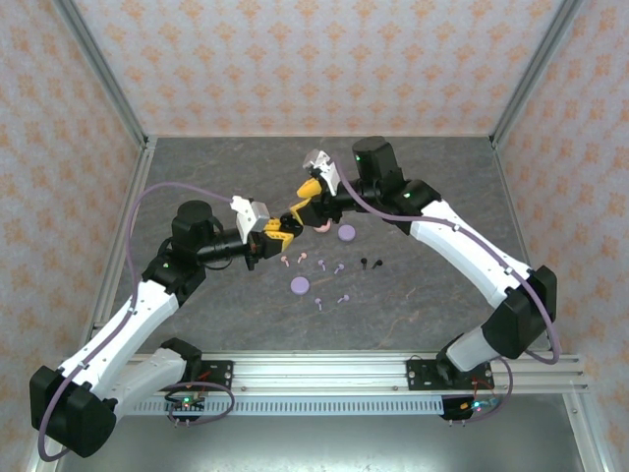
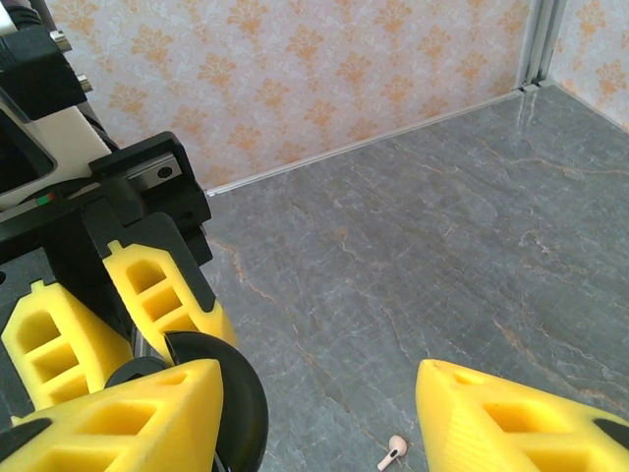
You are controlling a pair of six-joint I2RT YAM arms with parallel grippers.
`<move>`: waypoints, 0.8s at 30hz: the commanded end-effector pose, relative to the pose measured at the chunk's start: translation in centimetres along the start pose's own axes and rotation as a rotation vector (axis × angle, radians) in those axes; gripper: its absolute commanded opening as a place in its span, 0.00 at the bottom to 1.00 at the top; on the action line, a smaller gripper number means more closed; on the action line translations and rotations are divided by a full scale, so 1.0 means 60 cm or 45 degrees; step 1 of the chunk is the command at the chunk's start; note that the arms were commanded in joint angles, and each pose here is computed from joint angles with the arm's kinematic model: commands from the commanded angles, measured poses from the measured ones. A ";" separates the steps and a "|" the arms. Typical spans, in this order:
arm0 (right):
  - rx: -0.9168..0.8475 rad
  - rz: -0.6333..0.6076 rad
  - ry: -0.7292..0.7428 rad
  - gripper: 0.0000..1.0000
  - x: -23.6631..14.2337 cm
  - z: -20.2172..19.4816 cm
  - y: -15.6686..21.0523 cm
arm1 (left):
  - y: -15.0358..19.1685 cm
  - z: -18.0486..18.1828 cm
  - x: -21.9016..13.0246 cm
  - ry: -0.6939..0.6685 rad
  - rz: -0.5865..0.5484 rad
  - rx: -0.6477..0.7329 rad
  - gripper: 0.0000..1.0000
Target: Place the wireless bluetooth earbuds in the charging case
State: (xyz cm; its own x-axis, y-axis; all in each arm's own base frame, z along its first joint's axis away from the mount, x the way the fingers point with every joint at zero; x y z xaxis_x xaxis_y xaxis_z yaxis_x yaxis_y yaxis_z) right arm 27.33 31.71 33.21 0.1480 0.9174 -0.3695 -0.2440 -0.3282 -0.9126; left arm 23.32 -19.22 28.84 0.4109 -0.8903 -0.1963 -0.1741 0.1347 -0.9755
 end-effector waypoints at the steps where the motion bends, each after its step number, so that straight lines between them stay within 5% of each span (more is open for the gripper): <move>1: 0.002 -0.027 0.037 0.54 -0.016 -0.003 -0.023 | -0.025 -0.004 -0.003 -0.010 -0.037 0.070 0.11; 8: 0.211 -0.035 0.455 0.54 -0.085 -0.055 -0.008 | -0.012 0.000 0.003 -0.046 -0.027 0.077 0.07; 14: 0.602 0.126 0.841 0.52 -0.137 -0.095 0.126 | -0.001 -0.003 0.018 -0.036 -0.061 0.065 0.03; 24: 1.049 0.573 1.058 0.39 -0.114 -0.114 0.339 | -0.008 -0.010 0.029 0.003 -0.046 0.087 0.02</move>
State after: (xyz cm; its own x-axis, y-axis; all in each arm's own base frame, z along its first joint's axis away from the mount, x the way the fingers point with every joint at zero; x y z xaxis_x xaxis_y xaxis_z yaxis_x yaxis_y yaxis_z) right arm 28.44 18.60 18.00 0.4323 0.3498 -0.8311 -0.8597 -0.1182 -0.4969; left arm 23.38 -20.85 27.44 0.4031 -0.8932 -0.1992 -0.1572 0.1468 -0.9766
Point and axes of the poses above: each hand's point on the last joint's axis, 136 mm out from that joint toward the fingers, its own x axis out along the fingers, its own z axis along the line the jaws close on, y = z × x, the point moved 3 cm from there along -x, back along the fingers
